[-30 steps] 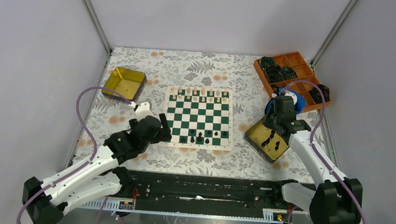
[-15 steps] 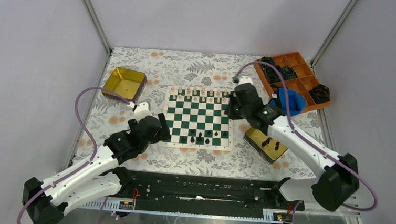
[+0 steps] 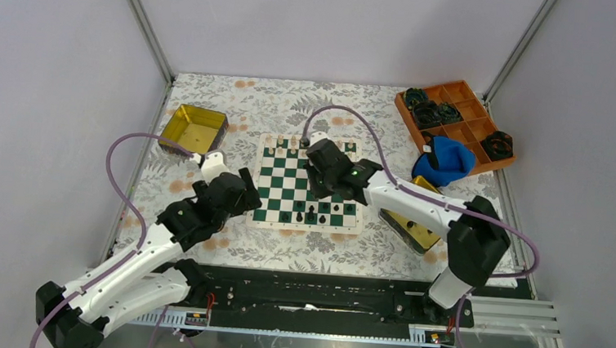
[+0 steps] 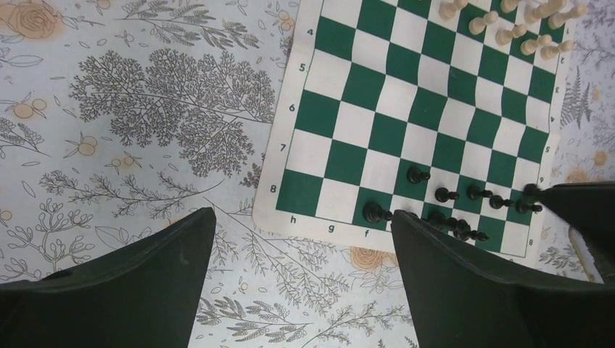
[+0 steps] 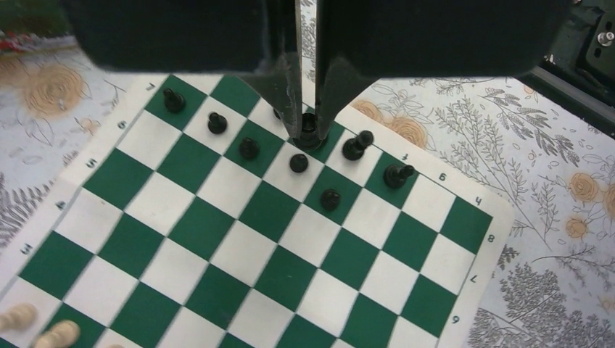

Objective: Set up the chess pieces on the board
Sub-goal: Place the chess piece on the chessboard, then pick up the chess piece from the storage box.

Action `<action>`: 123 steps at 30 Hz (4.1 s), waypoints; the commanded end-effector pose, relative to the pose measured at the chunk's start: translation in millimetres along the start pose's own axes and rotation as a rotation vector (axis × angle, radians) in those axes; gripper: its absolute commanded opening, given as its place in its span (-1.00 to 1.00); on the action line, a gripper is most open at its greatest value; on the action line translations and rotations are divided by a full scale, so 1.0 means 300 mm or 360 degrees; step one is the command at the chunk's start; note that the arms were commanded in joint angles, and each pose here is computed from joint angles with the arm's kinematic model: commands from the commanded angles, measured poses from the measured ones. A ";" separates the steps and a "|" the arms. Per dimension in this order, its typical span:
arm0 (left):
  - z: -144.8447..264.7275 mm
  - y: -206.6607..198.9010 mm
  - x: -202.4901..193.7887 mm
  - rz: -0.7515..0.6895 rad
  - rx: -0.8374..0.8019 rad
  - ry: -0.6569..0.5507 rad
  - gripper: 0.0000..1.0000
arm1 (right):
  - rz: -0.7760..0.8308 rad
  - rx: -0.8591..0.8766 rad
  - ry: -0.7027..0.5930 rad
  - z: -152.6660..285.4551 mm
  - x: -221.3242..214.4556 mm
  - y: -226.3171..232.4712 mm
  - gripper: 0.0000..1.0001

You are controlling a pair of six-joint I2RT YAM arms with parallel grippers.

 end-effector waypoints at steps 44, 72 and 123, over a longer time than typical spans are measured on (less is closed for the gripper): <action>-0.021 0.041 0.027 0.0063 0.0057 -0.0084 0.97 | 0.0501 0.0023 0.0091 -0.343 -0.044 0.241 -1.00; -0.026 0.040 0.021 0.0049 0.0063 -0.0064 0.97 | 0.0535 0.0064 0.0072 -0.311 -0.031 0.245 -0.24; 0.002 0.005 -0.001 0.0082 -0.0149 -0.0084 0.97 | -0.1051 -0.0966 -0.0295 0.228 -0.235 -0.790 -0.14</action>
Point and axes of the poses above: each gripper's point midway between its finger pads, its own z axis back along the fingers, its own y axis along the line the jaws close on, x = y × z, the point moved 6 cm from there along z, back along the fingers, and after that the axes turned 10 degrees about -z, right-handed, at the moved point
